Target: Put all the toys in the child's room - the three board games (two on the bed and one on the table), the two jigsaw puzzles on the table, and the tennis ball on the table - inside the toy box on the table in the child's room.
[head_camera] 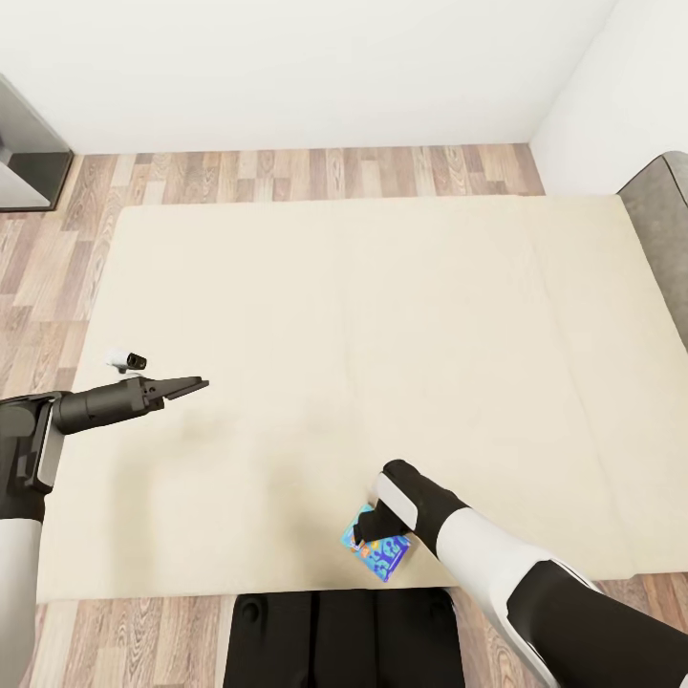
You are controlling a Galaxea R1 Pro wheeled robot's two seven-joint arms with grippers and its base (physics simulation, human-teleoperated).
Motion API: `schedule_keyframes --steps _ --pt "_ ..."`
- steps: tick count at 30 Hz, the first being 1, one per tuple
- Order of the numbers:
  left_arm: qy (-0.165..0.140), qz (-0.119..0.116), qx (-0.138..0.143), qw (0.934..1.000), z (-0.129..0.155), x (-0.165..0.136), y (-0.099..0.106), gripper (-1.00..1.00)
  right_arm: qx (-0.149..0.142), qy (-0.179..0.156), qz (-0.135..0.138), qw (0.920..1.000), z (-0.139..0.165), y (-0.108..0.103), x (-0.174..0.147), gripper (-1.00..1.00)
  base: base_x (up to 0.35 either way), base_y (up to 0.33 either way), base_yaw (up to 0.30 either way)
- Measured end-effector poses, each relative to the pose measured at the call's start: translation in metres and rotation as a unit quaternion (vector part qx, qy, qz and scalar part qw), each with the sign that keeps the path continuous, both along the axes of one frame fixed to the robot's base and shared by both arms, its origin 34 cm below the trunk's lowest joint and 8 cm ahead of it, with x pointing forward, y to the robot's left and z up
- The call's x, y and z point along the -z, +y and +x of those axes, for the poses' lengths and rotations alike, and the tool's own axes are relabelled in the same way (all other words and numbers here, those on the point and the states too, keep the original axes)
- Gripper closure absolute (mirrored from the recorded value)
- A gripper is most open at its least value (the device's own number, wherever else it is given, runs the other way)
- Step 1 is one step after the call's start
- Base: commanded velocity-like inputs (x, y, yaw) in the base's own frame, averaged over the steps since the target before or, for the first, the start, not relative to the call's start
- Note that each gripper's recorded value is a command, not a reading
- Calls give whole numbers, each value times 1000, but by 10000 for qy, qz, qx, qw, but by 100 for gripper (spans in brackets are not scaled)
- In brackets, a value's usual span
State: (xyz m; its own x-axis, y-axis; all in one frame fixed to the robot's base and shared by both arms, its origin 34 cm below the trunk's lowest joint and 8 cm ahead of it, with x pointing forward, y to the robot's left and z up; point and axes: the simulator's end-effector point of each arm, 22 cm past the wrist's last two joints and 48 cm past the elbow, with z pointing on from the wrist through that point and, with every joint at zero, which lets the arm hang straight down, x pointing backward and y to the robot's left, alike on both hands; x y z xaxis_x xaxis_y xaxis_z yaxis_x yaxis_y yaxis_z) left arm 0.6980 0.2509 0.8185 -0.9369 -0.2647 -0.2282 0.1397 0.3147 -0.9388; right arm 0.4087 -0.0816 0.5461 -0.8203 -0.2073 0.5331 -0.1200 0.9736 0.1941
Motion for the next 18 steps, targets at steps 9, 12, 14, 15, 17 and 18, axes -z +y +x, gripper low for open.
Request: schedule_keyframes --steps 9,12,14,15,17,18 --pt "1 0 -2 10000 0 0 0 -100 -58 0 -25 10000 -1 -2 0 -100 0 0 0" --pt "0 4 -5 10000 0 0 1 -100 -67 -2 -32 10000 -1 -2 0 -100 0 0 0" --pt "0 7 -6 10000 0 0 1 -100 -73 -6 -40 10000 -1 -3 0 -100 0 0 0" --pt "0 7 -6 10000 0 0 1 -100 -86 -13 -58 9999 -1 -4 1 -100 0 0 0" --pt "0 7 -6 10000 0 0 1 -100 -119 -27 -109 9999 0 -7 1 -100 0 0 0" --pt "0 8 -6 10000 0 0 1 -100 -133 -33 -130 9998 0 -8 1 -100 0 0 0"
